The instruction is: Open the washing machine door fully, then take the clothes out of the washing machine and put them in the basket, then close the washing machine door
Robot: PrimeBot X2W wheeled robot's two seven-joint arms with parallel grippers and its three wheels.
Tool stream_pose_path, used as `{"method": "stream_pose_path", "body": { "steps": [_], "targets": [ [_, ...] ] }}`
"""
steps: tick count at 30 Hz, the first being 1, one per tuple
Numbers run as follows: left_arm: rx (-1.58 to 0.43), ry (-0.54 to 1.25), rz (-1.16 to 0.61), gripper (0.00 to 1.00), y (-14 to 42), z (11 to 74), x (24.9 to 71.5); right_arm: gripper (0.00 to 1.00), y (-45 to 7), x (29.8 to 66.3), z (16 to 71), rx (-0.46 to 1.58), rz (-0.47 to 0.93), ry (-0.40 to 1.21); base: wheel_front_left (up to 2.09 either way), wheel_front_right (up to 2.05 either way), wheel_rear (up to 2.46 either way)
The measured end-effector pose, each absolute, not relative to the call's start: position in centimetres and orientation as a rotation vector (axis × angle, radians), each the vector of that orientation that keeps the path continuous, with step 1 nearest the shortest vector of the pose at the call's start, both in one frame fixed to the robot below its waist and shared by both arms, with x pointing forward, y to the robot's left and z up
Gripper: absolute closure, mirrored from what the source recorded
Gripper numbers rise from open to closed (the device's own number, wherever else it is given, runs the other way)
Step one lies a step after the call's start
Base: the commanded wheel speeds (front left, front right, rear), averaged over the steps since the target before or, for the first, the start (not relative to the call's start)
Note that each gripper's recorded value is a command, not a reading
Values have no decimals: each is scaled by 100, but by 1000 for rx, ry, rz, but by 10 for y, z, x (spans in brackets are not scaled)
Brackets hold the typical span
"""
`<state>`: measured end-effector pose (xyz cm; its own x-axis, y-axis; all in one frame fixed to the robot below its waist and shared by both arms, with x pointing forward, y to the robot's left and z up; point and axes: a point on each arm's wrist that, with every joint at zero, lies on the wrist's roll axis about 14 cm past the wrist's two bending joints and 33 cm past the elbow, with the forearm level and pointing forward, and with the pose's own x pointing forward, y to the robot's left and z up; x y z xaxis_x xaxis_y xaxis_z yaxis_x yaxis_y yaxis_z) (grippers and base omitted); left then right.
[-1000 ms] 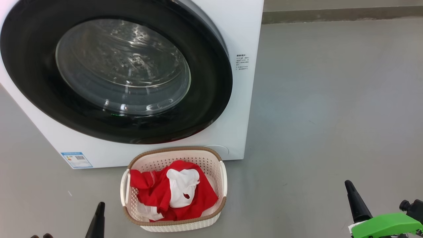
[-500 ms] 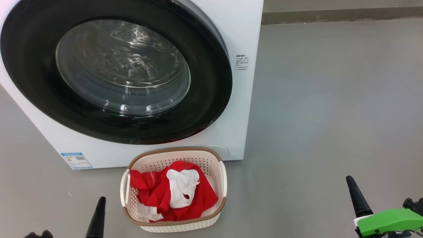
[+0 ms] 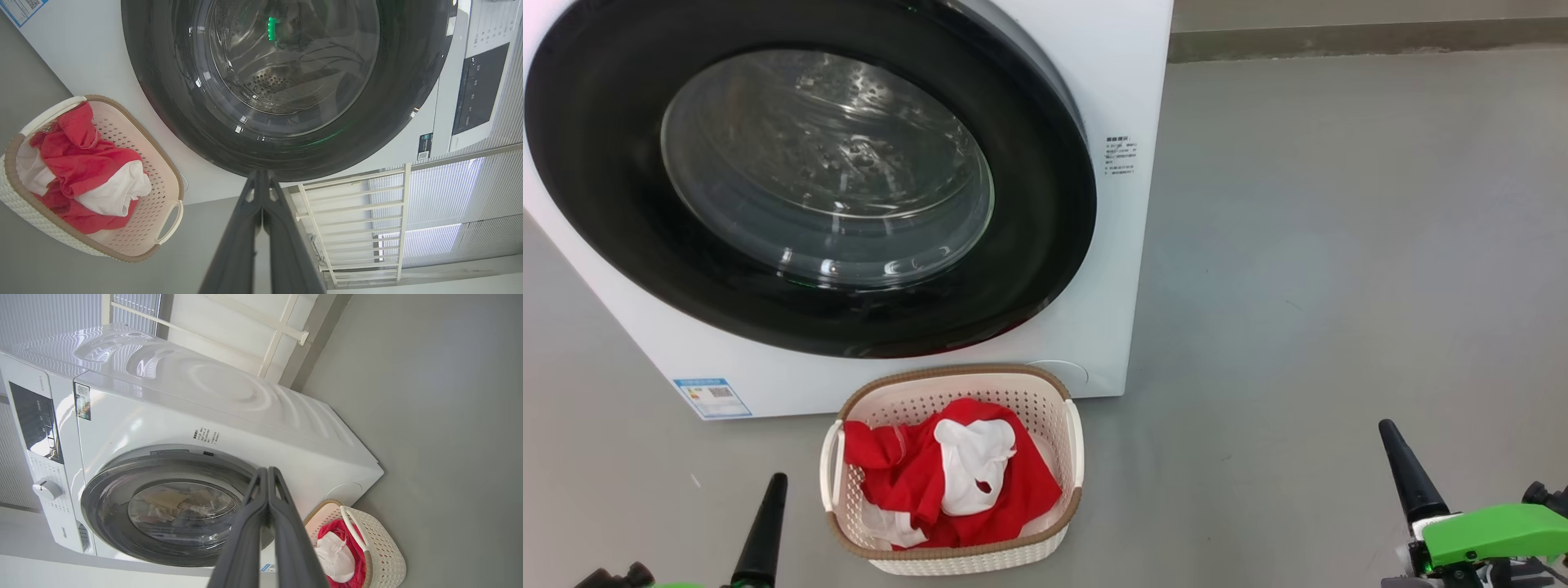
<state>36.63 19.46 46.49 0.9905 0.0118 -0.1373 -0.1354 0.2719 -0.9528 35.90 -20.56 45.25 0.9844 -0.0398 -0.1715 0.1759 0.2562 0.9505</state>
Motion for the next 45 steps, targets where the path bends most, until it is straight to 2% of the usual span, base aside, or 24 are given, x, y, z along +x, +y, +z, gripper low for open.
{"method": "stream_pose_path", "body": {
  "steps": [25, 45],
  "targets": [
    [-1568, 83, 41, 100, 188, 482, 378, 100, -206, 373, 477, 1566, -91, 53, 0, 0, 0],
    [-1573, 82, 42, 100, 188, 482, 378, 100, -206, 376, 481, 1576, -81, 40, 0, 0, 0]
  ]
}}
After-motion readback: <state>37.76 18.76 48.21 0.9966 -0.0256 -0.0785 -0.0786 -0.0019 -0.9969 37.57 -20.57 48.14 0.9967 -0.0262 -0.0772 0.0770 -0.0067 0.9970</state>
